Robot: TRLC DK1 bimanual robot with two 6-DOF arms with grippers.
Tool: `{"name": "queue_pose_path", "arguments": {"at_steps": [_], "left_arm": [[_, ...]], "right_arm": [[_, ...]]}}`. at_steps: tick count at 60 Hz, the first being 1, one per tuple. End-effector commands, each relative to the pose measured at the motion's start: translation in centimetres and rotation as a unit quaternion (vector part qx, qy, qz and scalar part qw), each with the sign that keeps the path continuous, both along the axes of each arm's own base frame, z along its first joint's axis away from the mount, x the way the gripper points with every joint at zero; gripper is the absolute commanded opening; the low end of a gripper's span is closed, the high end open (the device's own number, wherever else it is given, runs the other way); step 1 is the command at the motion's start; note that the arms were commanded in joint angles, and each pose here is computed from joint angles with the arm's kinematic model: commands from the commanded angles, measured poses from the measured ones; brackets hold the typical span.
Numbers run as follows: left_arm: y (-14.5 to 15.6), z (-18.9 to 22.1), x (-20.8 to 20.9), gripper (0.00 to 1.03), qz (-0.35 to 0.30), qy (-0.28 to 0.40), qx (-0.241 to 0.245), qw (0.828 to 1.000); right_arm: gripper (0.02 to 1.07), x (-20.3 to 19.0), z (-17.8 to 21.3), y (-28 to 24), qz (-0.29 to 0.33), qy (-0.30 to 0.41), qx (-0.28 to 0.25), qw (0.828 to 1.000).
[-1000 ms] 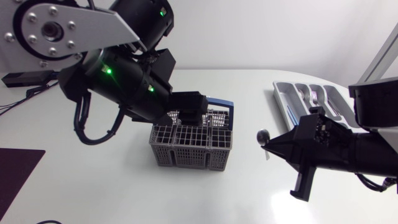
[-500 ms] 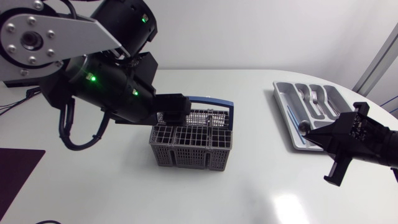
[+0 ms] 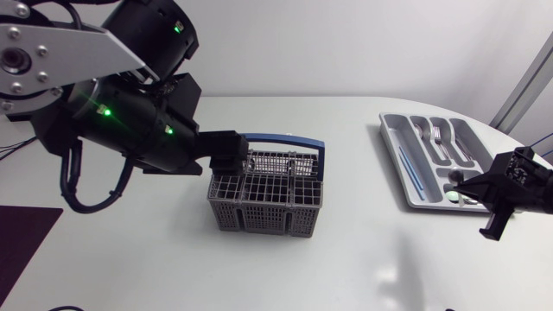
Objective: Unload the cutlery basket into the drawer organizer.
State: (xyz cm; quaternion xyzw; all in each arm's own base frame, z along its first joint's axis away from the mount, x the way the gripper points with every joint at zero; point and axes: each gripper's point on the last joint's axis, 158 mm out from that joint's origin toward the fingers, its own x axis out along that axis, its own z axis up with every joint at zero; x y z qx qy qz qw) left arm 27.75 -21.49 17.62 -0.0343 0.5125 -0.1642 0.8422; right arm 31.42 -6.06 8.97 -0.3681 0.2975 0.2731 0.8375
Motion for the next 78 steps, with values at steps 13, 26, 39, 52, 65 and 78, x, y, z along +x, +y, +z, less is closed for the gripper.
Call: {"name": "queue_pose_path", "arguments": {"at_steps": [13,26,39,52,65,78], "left_arm": [[2.4,-1.3,-0.4,0.92,0.029,0.015,0.013,0.999],[3.2,-1.5,-0.2,0.92,0.039,0.015,0.014,0.999],[3.9,-1.7,-0.2,0.92,0.044,0.015,0.018,0.999],[4.9,-1.9,-0.5,0.92,0.050,0.015,0.020,0.998],[5.7,-2.0,-0.9,0.92,0.053,0.011,0.023,0.998],[6.2,-2.1,-1.4,0.92,0.055,0.009,0.023,0.998]], "right_arm": [[0.07,3.7,-0.7,-7.6,-0.003,-0.002,-0.048,0.999],[0.07,5.1,-3.1,-11.8,-0.017,0.021,-0.064,0.998],[0.07,5.8,-5.9,-14.2,-0.014,0.035,-0.119,0.992],[0.07,5.8,-7.9,-14.8,-0.007,0.053,-0.146,0.988],[0.38,5.1,-9.0,-14.9,-0.008,0.060,-0.169,0.984],[0.49,5.1,-8.7,-15.0,-0.010,0.053,-0.182,0.982]]}}
